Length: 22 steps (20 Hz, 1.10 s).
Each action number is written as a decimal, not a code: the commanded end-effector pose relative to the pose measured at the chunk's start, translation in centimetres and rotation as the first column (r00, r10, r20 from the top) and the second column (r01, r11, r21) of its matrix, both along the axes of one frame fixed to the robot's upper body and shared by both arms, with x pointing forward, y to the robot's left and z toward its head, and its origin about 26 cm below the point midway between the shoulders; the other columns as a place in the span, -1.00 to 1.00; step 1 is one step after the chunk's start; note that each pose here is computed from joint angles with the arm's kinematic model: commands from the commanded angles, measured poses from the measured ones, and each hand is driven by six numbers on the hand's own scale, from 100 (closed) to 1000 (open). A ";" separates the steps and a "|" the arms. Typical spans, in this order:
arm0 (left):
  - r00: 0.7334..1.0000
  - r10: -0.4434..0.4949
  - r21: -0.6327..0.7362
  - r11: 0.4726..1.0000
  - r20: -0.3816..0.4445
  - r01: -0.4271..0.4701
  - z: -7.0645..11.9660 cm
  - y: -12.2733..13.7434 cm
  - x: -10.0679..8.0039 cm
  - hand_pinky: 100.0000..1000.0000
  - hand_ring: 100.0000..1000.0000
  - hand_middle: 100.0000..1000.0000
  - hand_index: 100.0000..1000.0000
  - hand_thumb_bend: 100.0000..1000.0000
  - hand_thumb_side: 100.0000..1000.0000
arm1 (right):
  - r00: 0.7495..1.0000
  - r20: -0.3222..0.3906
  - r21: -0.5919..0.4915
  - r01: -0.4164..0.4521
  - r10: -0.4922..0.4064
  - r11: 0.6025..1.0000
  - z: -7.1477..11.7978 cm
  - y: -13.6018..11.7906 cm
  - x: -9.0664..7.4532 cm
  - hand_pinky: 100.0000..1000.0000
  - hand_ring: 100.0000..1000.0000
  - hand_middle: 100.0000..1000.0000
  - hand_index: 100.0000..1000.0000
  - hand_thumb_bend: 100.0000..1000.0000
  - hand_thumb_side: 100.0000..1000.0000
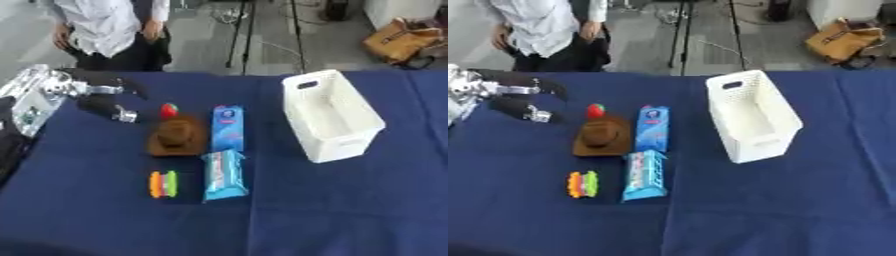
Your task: Pick up objects on the table and place them in the box.
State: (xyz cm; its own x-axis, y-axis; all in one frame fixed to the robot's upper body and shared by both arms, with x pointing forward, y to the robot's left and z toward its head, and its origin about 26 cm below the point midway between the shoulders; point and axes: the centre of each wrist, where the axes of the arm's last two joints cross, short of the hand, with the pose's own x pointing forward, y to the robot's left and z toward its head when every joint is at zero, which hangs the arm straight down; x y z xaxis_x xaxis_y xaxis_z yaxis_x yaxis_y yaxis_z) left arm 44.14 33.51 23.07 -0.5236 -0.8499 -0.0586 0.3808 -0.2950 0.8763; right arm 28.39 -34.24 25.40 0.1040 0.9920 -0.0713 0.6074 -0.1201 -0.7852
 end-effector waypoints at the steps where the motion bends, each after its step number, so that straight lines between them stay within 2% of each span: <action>1: 0.989 -0.134 0.176 0.974 -0.056 0.142 1.9 0.6 -1.0 1.00 1.00 1.00 1.00 0.24 1.00 | 1.000 0.027 -0.031 0.003 -0.002 1.000 1.0 -0.2 -0.4 0.75 0.81 0.76 0.73 -1.00 1.00; 5: 0.969 -0.248 0.159 0.956 -0.011 0.246 1.3 0.6 -2.1 1.00 1.00 1.00 1.00 0.12 1.00 | 1.000 0.020 -0.026 0.012 -0.011 1.000 0.7 -0.3 -0.5 0.75 0.81 0.75 0.73 -1.00 1.00; 9: 0.963 -0.267 0.104 0.958 -0.031 0.268 0.0 1.4 -2.2 1.00 1.00 1.00 1.00 0.17 1.00 | 1.000 0.015 -0.017 0.014 -0.014 1.000 0.4 -0.3 -0.5 0.75 0.81 0.75 0.72 -1.00 1.00; 14: 0.956 -0.289 0.091 0.952 -0.043 0.292 -1.1 0.9 -2.7 1.00 1.00 1.00 1.00 0.26 1.00 | 1.000 0.013 -0.007 0.014 -0.014 1.000 0.3 -0.3 -0.5 0.75 0.81 0.75 0.72 -1.00 1.00; 15: 0.956 -0.289 0.085 0.953 -0.045 0.292 -1.3 0.8 -2.8 1.00 1.00 1.00 1.00 0.15 1.00 | 1.000 0.014 -0.006 0.014 -0.013 1.000 0.2 -0.3 -0.5 0.75 0.81 0.75 0.72 -1.00 1.00; 16: 0.958 -0.286 0.071 0.955 -0.037 0.288 -1.4 0.8 -2.9 1.00 1.00 1.00 1.00 0.15 1.00 | 1.000 0.016 -0.004 0.014 -0.014 1.000 0.2 -0.3 -0.5 0.75 0.81 0.75 0.72 -1.00 1.00; 17: 0.960 -0.279 0.056 0.958 -0.026 0.280 -1.6 0.9 -3.0 1.00 1.00 1.00 1.00 -0.07 1.00 | 1.000 0.018 -0.002 0.013 -0.013 1.000 0.2 -0.3 -0.5 0.75 0.81 0.75 0.72 -1.00 1.00; 20: 0.966 -0.260 0.011 0.966 0.013 0.260 -2.1 0.9 -3.2 1.00 1.00 1.00 1.00 -0.17 1.00 | 1.000 0.022 0.001 0.010 -0.010 1.000 0.2 -0.2 -0.5 0.75 0.81 0.75 0.72 -1.00 1.00; 21: 0.966 -0.256 -0.004 0.967 0.025 0.256 -2.3 0.8 -3.2 1.00 1.00 1.00 1.00 -0.39 1.00 | 1.000 0.023 0.002 0.009 -0.009 1.000 0.2 -0.2 -0.5 0.75 0.82 0.75 0.72 -1.00 1.00; 22: 0.968 -0.247 -0.037 0.968 0.040 0.249 -2.5 0.8 -3.2 1.00 1.00 1.00 1.00 -0.39 1.00 | 1.000 0.025 0.004 0.010 -0.010 1.000 0.2 -0.2 -0.5 0.75 0.82 0.75 0.72 -1.00 1.00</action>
State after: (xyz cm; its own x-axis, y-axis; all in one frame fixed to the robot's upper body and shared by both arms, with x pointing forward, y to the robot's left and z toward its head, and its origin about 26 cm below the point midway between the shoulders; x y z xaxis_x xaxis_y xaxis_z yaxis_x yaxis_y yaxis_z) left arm 41.10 33.51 19.02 -0.6905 -0.7233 -0.0085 0.2907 -0.2882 0.9124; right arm 28.19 -34.51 24.60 0.1202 0.9911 -0.0568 0.6011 -0.1182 -0.7904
